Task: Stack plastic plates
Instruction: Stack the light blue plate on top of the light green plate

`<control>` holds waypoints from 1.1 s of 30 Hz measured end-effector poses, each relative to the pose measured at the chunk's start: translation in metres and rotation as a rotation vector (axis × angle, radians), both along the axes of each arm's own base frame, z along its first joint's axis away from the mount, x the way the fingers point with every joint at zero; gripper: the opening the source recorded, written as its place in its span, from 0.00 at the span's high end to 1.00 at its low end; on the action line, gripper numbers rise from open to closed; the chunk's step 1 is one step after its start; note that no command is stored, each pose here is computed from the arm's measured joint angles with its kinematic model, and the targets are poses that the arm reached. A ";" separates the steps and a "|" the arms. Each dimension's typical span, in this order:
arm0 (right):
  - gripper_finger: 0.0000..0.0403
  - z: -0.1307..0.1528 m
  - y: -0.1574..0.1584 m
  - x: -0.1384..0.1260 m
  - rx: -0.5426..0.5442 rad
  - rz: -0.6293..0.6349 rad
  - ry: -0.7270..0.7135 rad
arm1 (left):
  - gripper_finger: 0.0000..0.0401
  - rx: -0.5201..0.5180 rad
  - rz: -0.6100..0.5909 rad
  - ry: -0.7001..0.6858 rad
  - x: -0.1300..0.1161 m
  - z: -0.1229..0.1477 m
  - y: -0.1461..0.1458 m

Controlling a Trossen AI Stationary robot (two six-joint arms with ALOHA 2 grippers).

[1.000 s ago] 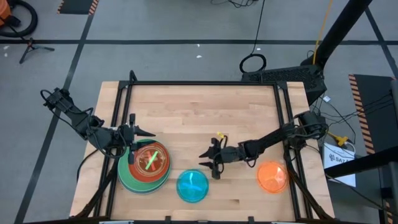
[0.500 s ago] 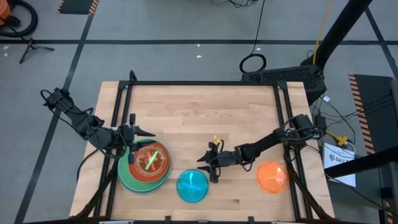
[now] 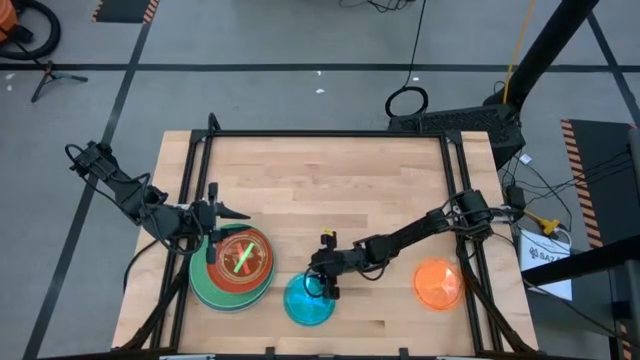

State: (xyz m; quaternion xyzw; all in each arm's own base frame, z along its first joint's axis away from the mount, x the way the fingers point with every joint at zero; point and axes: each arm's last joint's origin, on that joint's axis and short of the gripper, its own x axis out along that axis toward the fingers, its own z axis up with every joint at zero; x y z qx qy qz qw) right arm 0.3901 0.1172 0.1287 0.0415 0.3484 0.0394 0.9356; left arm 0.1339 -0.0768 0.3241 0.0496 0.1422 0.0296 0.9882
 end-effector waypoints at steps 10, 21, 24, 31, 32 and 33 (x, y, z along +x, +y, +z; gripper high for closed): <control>0.64 -0.007 0.001 0.001 0.035 0.001 0.024 | 0.72 -0.001 0.000 -0.001 0.000 0.000 0.000; 0.64 -0.018 0.003 0.002 0.051 0.015 0.045 | 0.72 -0.001 0.001 -0.001 0.000 0.000 0.000; 0.65 -0.018 0.002 0.002 0.054 0.013 0.040 | 0.72 -0.001 0.001 -0.001 0.000 0.000 0.000; 0.76 -0.018 0.002 0.002 0.057 0.009 0.041 | 0.72 -0.002 0.001 -0.001 0.000 0.000 0.000; 0.78 -0.018 0.002 0.002 0.057 0.009 0.040 | 0.72 -0.002 0.001 -0.001 0.000 0.000 0.000; 0.81 -0.018 0.002 0.002 0.057 0.009 0.041 | 0.72 -0.002 0.002 -0.001 0.000 0.000 0.000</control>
